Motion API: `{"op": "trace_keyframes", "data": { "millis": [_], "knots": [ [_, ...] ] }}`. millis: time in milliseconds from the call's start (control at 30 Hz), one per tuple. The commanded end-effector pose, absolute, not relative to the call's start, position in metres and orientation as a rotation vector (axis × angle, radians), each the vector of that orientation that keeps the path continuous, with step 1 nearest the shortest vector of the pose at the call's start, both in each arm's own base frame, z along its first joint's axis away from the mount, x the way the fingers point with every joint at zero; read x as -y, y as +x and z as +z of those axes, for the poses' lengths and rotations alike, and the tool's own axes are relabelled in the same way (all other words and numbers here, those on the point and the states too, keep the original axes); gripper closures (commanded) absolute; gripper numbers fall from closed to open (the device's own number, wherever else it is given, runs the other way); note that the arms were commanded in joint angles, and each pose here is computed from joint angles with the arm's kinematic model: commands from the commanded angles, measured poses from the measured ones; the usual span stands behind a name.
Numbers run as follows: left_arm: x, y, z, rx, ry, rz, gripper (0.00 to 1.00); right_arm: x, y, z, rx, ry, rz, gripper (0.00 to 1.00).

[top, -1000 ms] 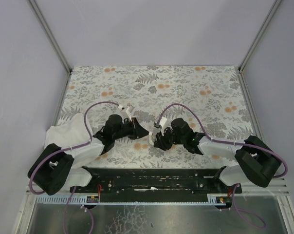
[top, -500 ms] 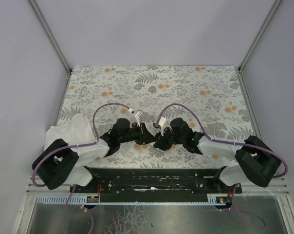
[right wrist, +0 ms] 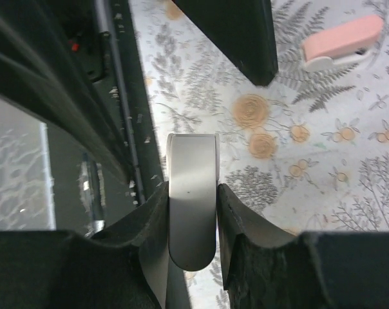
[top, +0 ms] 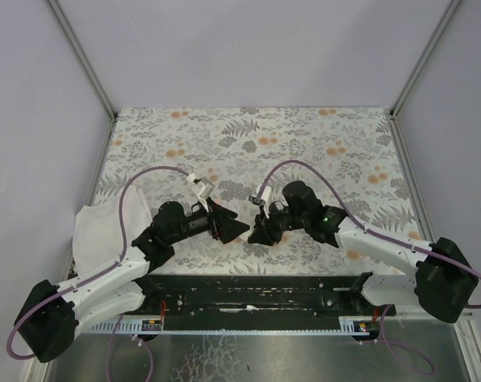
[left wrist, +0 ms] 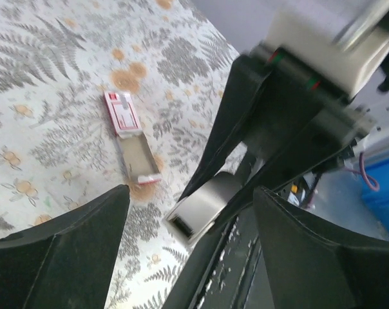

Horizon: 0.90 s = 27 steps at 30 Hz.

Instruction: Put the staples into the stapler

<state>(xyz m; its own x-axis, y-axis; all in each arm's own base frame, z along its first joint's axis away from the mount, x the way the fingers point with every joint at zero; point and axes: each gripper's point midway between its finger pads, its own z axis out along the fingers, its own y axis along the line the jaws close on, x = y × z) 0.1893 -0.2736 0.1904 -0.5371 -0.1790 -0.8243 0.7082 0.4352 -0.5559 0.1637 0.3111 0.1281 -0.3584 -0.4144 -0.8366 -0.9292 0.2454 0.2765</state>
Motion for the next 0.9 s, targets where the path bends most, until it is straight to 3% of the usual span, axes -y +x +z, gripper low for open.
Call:
{"op": "trace_keyframes", "data": {
  "millis": [0, 300, 467, 533, 867],
  "knots": [
    [0.276, 0.16, 0.183, -1.756, 0.595, -1.349, 0.22, -0.314, 0.134, 0.17, -1.815, -1.324, 1.209, 0.91],
    [0.289, 0.131, 0.198, -1.67, 0.748, -1.538, 0.25, -0.307, 0.115, 0.191, -1.813, -1.409, 1.275, 0.91],
    [0.294, 0.126, 0.197, -1.67, 0.789, -1.569, 0.48, -0.307, 0.113, 0.191, -1.82, -1.434, 1.29, 0.91],
    [0.296, 0.123, 0.196, -1.669, 0.808, -1.583, 0.52, -0.307, 0.112, 0.19, -1.824, -1.438, 1.294, 0.91],
    [0.307, 0.109, 0.192, -1.684, 0.881, -1.618, 0.56, -0.308, 0.106, 0.193, -1.816, -1.464, 1.347, 0.92]
  ]
}}
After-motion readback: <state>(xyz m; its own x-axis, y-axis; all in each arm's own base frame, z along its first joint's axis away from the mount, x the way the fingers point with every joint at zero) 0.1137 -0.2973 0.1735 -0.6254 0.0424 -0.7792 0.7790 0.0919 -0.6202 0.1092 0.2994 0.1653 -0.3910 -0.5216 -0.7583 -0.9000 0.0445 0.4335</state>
